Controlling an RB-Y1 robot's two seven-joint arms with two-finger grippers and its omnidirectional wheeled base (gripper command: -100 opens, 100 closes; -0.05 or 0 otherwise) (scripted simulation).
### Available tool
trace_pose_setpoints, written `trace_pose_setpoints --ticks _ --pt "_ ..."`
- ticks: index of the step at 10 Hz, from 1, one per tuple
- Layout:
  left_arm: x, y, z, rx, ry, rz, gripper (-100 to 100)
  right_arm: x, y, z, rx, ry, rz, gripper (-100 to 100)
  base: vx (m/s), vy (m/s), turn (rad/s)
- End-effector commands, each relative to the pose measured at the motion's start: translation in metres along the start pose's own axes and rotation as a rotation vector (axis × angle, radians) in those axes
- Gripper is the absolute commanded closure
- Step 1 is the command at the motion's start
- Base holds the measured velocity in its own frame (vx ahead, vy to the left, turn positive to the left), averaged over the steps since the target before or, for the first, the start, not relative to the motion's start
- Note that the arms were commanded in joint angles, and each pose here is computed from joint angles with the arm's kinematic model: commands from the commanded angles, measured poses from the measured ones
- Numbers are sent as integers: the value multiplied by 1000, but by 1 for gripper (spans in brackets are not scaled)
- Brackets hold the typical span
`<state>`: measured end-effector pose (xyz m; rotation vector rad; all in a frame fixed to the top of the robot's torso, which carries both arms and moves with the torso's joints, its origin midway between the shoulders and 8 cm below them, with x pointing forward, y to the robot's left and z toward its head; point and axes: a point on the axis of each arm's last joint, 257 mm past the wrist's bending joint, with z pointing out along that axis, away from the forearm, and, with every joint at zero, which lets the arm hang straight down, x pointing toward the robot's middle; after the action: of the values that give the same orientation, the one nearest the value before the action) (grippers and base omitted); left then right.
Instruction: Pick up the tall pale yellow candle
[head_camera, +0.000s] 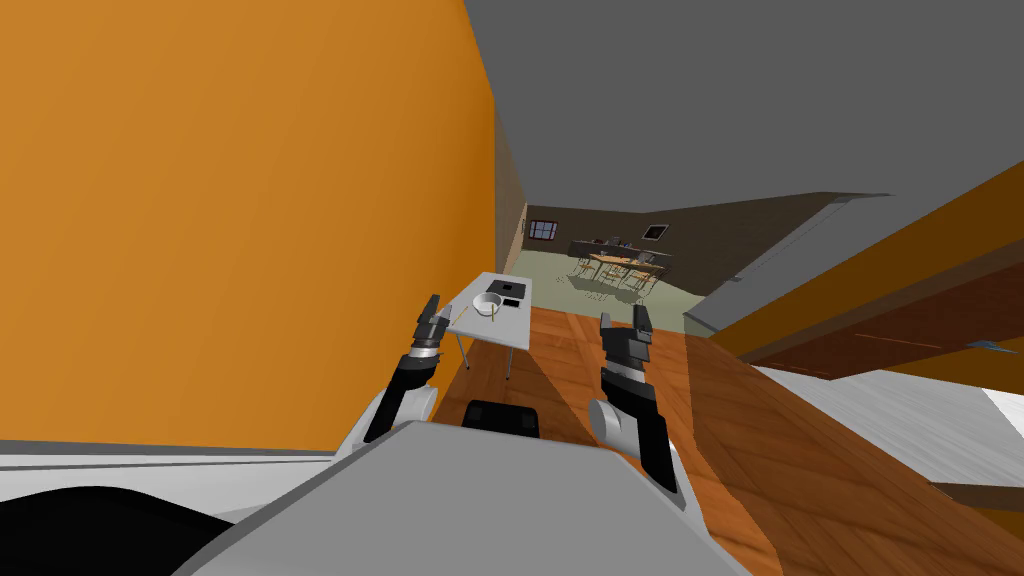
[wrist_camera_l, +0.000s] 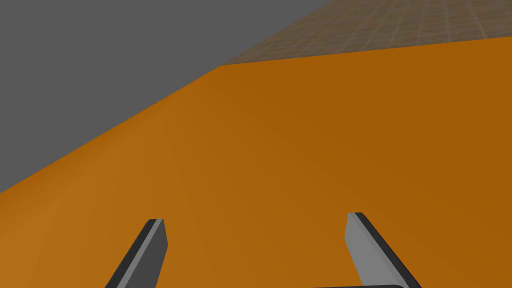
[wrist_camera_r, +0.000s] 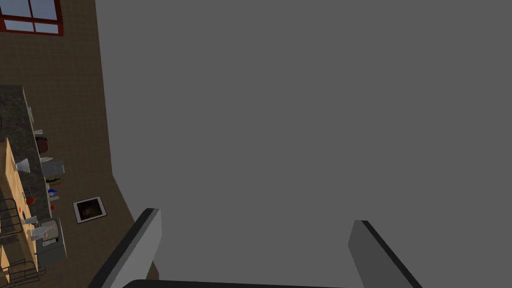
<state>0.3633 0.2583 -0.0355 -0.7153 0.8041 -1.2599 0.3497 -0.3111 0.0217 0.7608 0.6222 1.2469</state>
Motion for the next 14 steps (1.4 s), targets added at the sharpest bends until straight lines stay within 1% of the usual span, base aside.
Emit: trace_pose_setpoints --ticks 1,2,3,4,10,14 --pt "3 6 -1 -10 31 42 -100 0 0 0 0 0 0 0 4 -17 -5" --pt "4 15 -2 -24 58 93 -100 0 0 0 0 0 0 0 20 -52 -8" --pt "5 21 -2 -33 70 123 -100 0 0 0 0 0 0 0 21 -60 -4" --pt "5 34 -4 -53 91 190 -100 0 0 0 0 0 0 0 38 -72 -11" --pt "0 81 -9 -123 144 413 -100 0 0 0 0 0 0 0 29 -74 -6" --pt "-6 111 -13 -167 177 552 -100 0 0 0 0 0 0 0 27 -65 -7"
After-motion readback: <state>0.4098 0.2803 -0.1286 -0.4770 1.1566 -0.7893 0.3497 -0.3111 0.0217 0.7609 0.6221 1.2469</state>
